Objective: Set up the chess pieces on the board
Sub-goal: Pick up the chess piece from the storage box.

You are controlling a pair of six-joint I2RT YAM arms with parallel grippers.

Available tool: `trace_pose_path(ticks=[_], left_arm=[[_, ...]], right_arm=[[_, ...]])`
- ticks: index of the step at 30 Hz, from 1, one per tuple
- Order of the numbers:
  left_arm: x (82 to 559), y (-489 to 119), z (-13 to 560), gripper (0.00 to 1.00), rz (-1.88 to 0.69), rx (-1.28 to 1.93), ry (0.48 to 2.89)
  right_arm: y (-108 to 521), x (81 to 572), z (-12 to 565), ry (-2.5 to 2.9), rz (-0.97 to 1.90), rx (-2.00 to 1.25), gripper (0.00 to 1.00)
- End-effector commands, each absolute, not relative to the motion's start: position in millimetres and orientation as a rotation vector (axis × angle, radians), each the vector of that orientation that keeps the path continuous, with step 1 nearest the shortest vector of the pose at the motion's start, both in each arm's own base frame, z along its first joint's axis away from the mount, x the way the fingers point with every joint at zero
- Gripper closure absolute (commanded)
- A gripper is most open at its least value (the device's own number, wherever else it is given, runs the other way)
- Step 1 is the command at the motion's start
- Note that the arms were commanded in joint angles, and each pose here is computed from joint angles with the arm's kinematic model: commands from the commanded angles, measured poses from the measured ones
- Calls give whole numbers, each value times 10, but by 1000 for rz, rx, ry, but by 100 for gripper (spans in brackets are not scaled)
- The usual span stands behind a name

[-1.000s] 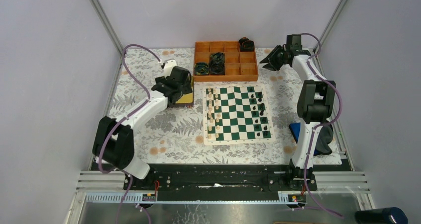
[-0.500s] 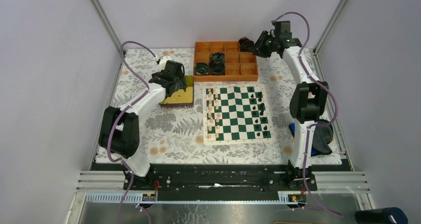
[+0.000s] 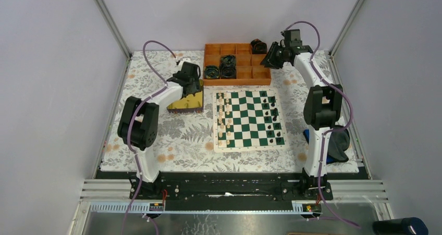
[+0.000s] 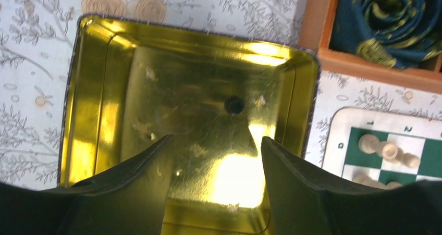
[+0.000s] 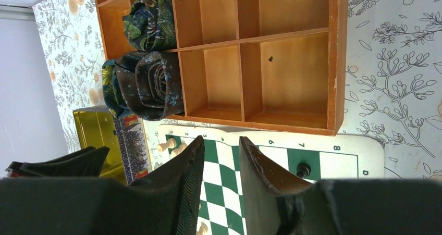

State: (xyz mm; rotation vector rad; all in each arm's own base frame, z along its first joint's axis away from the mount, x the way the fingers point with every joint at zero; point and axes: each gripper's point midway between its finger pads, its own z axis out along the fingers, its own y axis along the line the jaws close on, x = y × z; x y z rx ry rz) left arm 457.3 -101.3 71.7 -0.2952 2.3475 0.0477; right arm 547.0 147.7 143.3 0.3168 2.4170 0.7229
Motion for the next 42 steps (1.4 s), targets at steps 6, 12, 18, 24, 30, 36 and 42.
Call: trace_pose_path(ticks=[6,12,18,24,30,36,42], left_arm=[[5012,-1116,804,38,19,-263,2267],[5072,-1119,654,44,31,-265,2291],[5118,-1079,561,49,35,-284,2304],[5100,-1062,503,60,36,-295,2318],[5040,-1029,470,68,38,-315,2329],[4998,-1017,410,72,44,-314,2345],[5003,-1030,394,83,40,-305,2352]], right_arm=[[1463,5476,1990,2297,726,253,62],[1458,5479,1980,2300,719,250,63],[1456,5500,1991,2297,719,249,63],[1454,5484,1944,2309,714,251,63],[1446,5470,1945,2310,708,252,62],[1449,5461,1953,2308,712,254,62],[1444,5449,1956,2306,713,257,63]])
